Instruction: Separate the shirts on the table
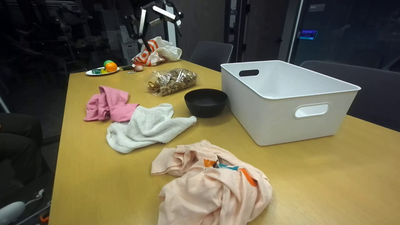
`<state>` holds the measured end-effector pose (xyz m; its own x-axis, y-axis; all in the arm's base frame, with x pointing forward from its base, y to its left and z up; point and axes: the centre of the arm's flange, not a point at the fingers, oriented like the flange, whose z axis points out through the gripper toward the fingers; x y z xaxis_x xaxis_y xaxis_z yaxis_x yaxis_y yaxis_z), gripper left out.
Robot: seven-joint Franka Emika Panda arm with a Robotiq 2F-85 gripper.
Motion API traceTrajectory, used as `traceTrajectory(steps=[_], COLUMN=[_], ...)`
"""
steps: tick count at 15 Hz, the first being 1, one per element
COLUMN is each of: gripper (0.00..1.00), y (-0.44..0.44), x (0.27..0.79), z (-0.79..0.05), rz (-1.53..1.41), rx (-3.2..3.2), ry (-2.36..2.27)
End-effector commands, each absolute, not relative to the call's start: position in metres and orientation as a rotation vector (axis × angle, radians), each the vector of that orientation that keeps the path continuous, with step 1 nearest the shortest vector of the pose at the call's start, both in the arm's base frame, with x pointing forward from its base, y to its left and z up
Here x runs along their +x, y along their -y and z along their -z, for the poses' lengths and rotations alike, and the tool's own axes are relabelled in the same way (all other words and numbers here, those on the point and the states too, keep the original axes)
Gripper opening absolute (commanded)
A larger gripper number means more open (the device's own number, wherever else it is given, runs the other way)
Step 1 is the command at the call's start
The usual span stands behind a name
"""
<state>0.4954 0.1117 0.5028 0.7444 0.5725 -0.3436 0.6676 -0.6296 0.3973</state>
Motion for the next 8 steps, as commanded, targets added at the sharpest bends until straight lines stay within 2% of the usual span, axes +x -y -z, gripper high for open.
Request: traceTrajectory(steps=[1,3,8], gripper=[1.00,1.00,1.00], y=[-0.078,-0.061,-0.036], x=[0.482,0.474,0.464], z=[-0.546,-0.567,-0.598], rz=[0.435,0.470,0.333], rx=[2.437,2.497,2.685], ry=[-0.762,-0.752,-0.810])
